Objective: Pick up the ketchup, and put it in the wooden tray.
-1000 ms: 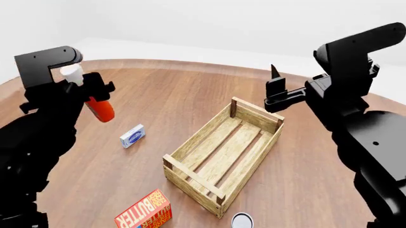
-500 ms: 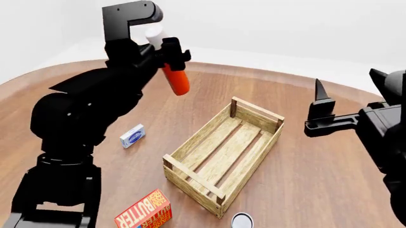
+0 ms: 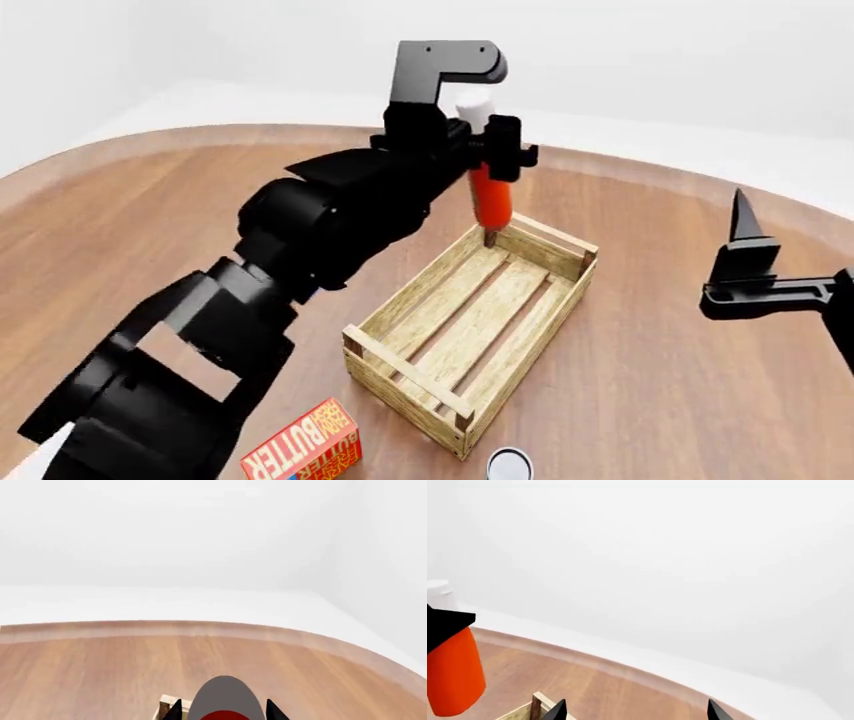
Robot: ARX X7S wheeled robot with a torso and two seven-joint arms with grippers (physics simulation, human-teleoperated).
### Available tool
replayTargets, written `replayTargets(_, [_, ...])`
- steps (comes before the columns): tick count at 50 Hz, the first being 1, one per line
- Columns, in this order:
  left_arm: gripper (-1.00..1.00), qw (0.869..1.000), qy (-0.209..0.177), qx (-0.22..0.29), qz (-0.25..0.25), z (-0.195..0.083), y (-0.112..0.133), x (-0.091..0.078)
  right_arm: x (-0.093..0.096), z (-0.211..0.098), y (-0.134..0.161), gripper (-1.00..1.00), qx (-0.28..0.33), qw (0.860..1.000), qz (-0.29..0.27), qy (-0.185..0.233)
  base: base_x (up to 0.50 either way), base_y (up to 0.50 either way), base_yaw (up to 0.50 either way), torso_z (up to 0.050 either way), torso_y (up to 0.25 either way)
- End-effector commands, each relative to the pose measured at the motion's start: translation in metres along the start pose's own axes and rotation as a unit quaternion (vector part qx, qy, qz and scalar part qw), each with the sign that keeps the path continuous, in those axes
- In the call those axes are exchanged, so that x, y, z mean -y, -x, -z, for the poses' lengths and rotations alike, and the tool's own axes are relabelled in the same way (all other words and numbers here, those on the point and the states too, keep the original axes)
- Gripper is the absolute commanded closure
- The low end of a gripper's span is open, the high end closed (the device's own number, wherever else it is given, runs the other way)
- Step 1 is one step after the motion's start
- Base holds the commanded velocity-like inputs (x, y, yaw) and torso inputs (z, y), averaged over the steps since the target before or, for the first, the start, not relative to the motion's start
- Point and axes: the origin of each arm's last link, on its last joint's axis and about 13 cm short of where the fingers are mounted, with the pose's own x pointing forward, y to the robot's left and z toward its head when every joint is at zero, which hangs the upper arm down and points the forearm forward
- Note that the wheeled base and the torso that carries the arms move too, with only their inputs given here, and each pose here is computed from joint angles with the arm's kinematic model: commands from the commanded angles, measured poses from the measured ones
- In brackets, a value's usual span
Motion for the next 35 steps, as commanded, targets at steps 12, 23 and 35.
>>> replayTargets(12, [1.0,0.999,-0.036,-0.005,-0.034,0.032,-0.013,-0.003,0.007,0.008,0.019,-1.0,-0.012,0.999,0.033,-0.005,0.0,0.0,0.0,0.0,-0.072])
replayTargets(23, [1.0,0.998,-0.046,-0.001,-0.04,0.032,-0.014,-0.005,0.009,0.009,0.022,-1.0,-0.014,0.999,0.039,-0.006,0.0,0.0,0.0,0.0,-0.12])
replayTargets(35, [1.0,0.998,-0.044,0.004,-0.036,0.026,-0.014,-0.004,0.009,0.01,0.021,-1.0,-0.015,0.999,0.043,-0.006,0.0,0.0,0.0,0.0,-0.12])
